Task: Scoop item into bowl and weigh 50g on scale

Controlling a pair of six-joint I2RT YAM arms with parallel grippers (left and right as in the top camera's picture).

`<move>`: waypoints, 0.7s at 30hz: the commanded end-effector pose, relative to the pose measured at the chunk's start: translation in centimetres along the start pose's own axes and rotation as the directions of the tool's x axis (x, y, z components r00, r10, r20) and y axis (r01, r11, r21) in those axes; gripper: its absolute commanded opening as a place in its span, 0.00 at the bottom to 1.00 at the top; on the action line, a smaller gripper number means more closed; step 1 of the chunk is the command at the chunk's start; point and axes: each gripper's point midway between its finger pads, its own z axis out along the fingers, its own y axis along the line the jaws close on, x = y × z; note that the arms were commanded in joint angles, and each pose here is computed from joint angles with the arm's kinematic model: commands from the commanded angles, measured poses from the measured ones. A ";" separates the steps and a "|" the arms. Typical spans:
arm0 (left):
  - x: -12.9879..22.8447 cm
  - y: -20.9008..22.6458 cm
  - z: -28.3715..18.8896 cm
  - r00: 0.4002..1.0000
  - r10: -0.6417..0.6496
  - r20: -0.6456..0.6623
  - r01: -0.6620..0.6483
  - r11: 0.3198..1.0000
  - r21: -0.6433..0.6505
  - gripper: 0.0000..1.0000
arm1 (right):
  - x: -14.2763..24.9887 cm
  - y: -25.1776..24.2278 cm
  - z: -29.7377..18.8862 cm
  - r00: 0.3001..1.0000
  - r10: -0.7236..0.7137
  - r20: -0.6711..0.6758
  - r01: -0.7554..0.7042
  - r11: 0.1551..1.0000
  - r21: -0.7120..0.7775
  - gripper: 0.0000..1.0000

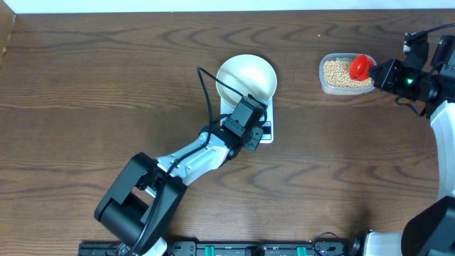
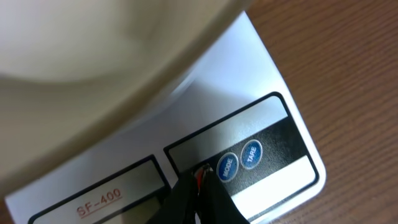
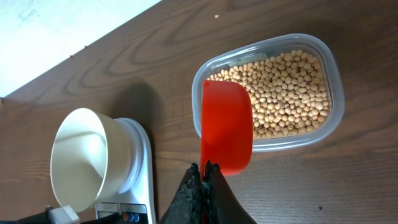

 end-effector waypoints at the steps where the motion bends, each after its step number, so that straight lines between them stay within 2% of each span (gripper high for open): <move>1: 1.2 0.2 1.3 0.999 0.019 -0.040 -0.019 1.000 -0.008 0.07 | -0.7 0.3 -0.6 1.000 -0.020 0.019 0.020 1.000 -0.004 0.01; 8: 2.6 0.6 2.6 0.996 0.024 -0.083 -0.025 1.000 -0.019 0.08 | -0.6 0.3 -0.6 1.000 -0.017 0.014 0.017 1.000 -0.003 0.01; 21: -1.6 0.8 -1.5 0.998 0.017 0.055 -0.015 0.999 -0.035 0.07 | -0.6 0.3 -0.6 1.000 -0.017 0.014 0.017 1.000 -0.002 0.01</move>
